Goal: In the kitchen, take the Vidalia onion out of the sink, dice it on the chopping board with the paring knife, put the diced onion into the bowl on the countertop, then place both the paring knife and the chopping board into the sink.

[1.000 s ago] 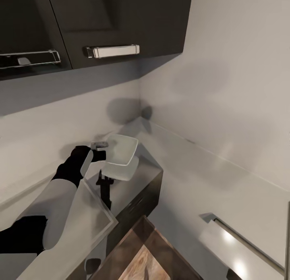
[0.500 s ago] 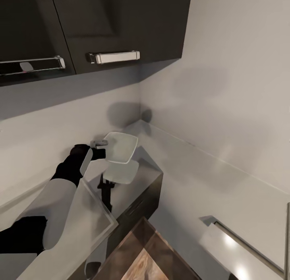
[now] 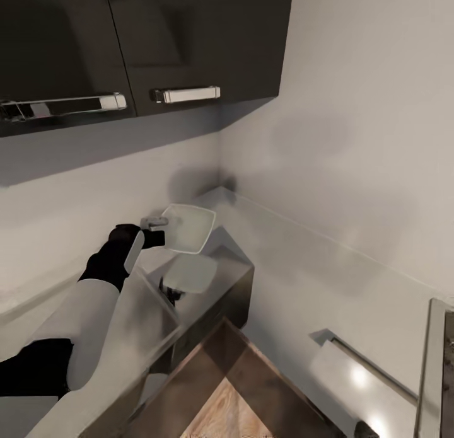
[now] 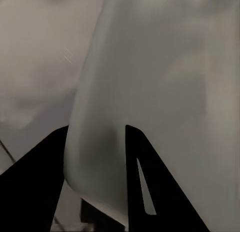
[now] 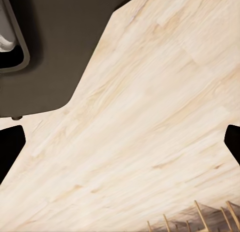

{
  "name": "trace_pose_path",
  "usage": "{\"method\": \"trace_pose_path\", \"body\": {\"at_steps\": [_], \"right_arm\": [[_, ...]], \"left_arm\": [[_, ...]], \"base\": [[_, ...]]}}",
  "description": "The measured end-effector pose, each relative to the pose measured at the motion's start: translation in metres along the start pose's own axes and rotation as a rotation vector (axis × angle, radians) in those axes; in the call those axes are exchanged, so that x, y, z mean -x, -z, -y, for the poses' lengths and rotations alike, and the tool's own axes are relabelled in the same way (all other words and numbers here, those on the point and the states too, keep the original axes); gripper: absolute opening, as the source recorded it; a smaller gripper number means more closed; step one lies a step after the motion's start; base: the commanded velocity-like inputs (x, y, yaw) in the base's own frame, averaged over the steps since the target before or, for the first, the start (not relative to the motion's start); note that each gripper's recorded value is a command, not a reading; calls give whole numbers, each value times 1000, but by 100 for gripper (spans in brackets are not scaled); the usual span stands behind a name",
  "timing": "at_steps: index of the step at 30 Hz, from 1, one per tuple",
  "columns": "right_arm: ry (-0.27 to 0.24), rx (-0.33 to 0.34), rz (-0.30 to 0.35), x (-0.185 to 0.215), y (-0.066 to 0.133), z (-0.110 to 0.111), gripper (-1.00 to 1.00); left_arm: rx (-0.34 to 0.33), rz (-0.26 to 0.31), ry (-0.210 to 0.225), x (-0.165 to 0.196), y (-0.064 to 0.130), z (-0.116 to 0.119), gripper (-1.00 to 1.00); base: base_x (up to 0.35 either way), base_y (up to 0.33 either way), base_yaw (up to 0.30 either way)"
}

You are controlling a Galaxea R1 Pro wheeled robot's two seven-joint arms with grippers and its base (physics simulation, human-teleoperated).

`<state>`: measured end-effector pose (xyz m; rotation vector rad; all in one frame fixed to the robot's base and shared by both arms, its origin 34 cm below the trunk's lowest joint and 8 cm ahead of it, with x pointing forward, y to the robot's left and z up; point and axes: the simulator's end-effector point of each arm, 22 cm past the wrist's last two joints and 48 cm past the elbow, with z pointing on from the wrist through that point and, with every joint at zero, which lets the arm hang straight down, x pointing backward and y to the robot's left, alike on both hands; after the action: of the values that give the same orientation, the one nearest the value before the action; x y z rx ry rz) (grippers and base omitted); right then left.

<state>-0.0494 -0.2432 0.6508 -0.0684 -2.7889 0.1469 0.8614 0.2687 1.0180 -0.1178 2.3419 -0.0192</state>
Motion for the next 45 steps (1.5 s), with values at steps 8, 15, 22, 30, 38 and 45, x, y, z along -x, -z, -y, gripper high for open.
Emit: {"method": "trace_pose_path", "body": {"at_steps": [8,15,22,30,38,45], "right_arm": [[7,6,13,5,0,-2,100],[28,11,31,12,0,-4,100],[15,20,101,34,2,-10,100],[-11,24,246,67,8,-12,100],[-34,7,373,93,15,2,100],[-48,18,451,125,24,-4,100]], "left_arm": [[-1,19,1,9,7,0,-100],[-3,22,1,10,8,1,-100],[-5,20,-4,9,8,4,-100],[7,68,100,29,18,-22,-100],[35,99,226,48,38,-69,-100],[40,88,234,50,46,-76,-100]], "base": [[-321,0,0],[-321,0,0],[-322,0,0],[-322,49,6],[-322,109,207],[-322,101,265]]}}
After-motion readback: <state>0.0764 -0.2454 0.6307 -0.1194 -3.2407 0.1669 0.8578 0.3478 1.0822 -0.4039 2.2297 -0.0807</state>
